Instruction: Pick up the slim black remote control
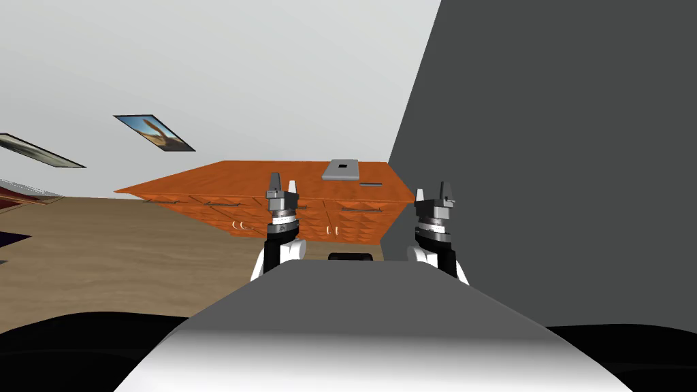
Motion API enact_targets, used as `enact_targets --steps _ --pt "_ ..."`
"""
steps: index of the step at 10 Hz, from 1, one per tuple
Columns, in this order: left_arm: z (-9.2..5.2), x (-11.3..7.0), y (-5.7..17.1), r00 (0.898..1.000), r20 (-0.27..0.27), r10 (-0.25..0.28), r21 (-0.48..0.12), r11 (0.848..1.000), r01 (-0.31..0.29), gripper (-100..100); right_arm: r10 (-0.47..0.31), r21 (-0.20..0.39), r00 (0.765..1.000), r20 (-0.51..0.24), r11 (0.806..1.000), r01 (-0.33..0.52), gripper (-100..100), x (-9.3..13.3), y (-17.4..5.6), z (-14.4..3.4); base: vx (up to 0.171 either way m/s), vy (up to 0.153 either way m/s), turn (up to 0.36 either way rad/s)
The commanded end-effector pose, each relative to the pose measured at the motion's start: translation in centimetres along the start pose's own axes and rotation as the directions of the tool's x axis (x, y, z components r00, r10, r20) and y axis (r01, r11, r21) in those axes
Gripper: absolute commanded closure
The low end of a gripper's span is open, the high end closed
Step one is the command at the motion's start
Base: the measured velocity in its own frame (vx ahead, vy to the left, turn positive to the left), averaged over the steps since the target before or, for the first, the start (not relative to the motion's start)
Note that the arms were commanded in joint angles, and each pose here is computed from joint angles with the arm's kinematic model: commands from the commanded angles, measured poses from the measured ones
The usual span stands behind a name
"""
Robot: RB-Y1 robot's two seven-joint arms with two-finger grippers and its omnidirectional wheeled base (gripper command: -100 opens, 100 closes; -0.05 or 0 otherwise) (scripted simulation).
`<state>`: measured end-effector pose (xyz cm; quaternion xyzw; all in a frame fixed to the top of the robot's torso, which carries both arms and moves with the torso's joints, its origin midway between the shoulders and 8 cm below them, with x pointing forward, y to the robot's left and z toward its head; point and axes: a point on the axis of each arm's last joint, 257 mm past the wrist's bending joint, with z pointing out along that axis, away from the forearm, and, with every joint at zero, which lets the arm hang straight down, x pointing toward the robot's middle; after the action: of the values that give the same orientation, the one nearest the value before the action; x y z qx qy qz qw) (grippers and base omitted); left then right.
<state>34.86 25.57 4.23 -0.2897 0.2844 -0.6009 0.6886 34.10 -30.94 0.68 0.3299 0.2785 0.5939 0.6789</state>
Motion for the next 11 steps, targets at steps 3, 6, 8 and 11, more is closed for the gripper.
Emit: enact_targets --steps 3,6,8,11 --pt "0.0 0.0 0.0 1.000 0.000 0.000 0.000 1.000 0.000 0 0.023 -0.012 0.993 -0.119 1.000 -0.025 -100 2.5 -0.2 -0.5 -0.125 0.047 -0.013" --pt "0.0 0.0 0.0 1.000 0.000 0.000 0.000 1.000 0.000 0 0.038 -0.008 0.978 -0.205 0.999 -0.041 -100 4.3 -0.8 -1.2 -0.133 0.039 0.006" --pt "0.0 0.0 0.0 1.000 0.000 0.000 0.000 1.000 0.000 0 0.056 0.005 0.954 -0.293 0.998 -0.057 -100 6.0 -1.8 -2.3 -0.096 0.024 0.026" --pt "0.0 0.0 0.0 1.000 0.000 0.000 0.000 1.000 0.000 0 0.056 0.018 0.931 -0.362 0.998 -0.053 -100 7.0 -2.4 -3.1 -0.083 0.024 0.021"
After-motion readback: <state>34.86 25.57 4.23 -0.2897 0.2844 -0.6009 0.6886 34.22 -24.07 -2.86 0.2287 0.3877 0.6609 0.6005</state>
